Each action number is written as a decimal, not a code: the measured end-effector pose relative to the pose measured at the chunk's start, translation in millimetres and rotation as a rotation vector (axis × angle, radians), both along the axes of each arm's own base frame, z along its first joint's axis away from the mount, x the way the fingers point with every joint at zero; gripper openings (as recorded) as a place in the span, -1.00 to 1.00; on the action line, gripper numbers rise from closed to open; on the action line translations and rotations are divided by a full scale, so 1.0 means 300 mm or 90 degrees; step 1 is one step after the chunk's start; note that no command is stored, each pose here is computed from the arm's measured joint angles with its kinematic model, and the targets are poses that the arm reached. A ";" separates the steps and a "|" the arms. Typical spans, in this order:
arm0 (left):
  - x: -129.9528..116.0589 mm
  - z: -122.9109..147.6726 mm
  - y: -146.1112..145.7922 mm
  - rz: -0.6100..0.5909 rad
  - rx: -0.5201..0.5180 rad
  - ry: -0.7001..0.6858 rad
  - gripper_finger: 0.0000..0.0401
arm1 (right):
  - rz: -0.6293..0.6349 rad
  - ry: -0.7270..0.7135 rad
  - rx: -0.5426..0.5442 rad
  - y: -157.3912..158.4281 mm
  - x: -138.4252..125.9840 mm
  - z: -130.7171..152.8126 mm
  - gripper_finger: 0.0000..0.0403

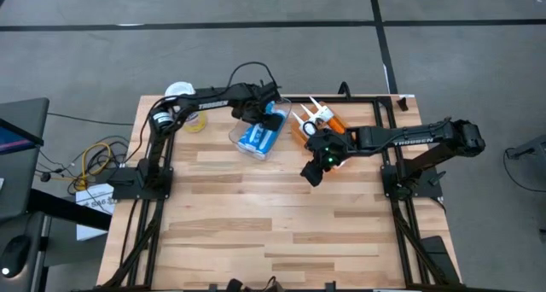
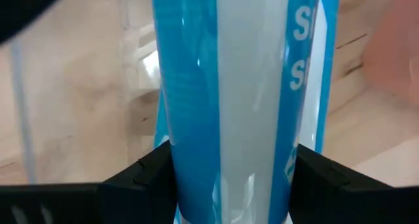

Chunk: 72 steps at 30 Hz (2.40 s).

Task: Pick & place silicon tubes, Sealant and Lysol wipes
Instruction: Put the blue sealant into the left transparent bin, then return to Home Position

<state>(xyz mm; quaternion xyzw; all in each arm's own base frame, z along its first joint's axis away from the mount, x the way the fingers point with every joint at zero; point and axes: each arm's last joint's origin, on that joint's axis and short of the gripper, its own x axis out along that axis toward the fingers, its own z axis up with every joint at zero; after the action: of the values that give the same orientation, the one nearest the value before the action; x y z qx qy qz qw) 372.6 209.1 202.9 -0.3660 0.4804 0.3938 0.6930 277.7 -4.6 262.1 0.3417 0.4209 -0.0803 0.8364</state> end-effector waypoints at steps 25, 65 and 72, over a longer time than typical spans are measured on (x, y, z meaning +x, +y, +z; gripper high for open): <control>-0.011 0.358 -0.097 -0.062 0.101 -0.100 0.61 | 0.029 -0.052 -0.075 -0.077 -0.037 0.049 -0.23; -0.681 0.131 -0.783 -0.097 0.327 -0.420 0.61 | 0.039 -0.540 -0.203 0.018 -0.736 0.043 -0.23; -0.730 0.179 -0.731 -0.128 0.368 -0.430 0.61 | 0.074 -0.611 -0.209 0.029 -0.769 0.024 -0.23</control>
<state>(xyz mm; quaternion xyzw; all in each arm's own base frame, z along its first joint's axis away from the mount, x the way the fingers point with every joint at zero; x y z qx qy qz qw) 153.4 -10.2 256.6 -0.2170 0.1306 0.3009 0.9194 47.0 4.1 269.3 0.1801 -0.0104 0.0670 0.9813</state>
